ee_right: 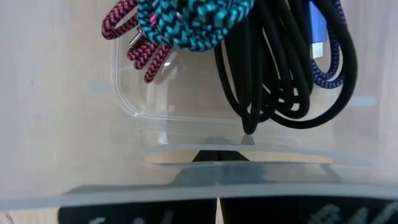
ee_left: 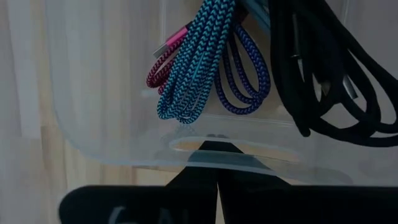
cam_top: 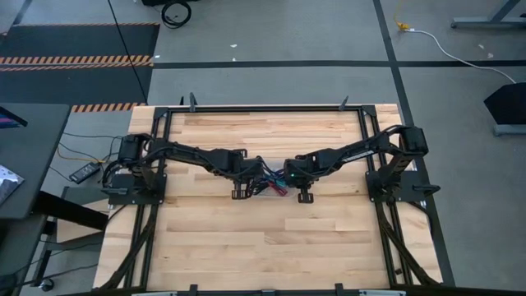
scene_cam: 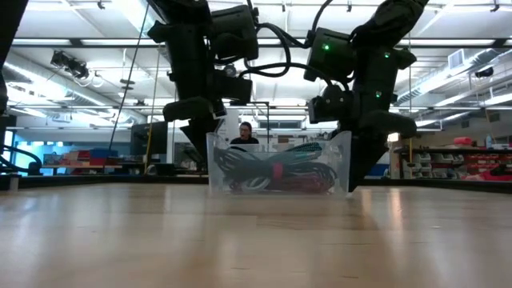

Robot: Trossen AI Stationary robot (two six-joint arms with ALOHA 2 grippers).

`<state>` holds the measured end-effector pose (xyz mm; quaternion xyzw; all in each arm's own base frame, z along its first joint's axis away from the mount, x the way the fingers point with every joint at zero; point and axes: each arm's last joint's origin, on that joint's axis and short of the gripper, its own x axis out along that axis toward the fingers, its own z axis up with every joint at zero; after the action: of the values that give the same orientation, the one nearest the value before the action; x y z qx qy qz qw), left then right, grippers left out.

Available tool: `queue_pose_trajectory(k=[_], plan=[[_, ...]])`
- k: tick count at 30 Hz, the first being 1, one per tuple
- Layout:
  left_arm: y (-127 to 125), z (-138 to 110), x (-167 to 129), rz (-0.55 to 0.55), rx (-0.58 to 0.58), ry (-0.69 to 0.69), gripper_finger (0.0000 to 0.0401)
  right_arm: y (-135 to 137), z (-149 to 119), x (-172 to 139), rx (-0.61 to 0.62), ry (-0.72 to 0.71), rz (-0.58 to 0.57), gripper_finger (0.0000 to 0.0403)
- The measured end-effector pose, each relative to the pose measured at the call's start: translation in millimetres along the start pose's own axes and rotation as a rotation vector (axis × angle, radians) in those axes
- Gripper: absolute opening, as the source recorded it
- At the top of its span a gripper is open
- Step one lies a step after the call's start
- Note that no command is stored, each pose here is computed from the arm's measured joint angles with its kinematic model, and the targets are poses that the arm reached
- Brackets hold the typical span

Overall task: Pick and place USB-C Cables
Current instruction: Adjust the white bin

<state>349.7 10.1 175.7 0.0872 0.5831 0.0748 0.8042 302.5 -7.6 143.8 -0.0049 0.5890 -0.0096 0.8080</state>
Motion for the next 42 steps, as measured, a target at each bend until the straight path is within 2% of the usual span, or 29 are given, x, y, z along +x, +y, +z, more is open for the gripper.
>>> queue_pose_trajectory(k=[25,36,42], plan=[[7,-1,2,0.005,-0.012,0.013,0.0006,-10,1,-1,0.021,-0.005,-0.018,0.0002],[6,-2,1,0.003,-0.014,0.026,0.0042,-10,1,-1,0.027,-0.004,-0.015,0.0018],[6,-3,1,0.004,-0.019,0.029,0.0044,-10,0,-1,0.028,0.001,-0.015,0.0019]])
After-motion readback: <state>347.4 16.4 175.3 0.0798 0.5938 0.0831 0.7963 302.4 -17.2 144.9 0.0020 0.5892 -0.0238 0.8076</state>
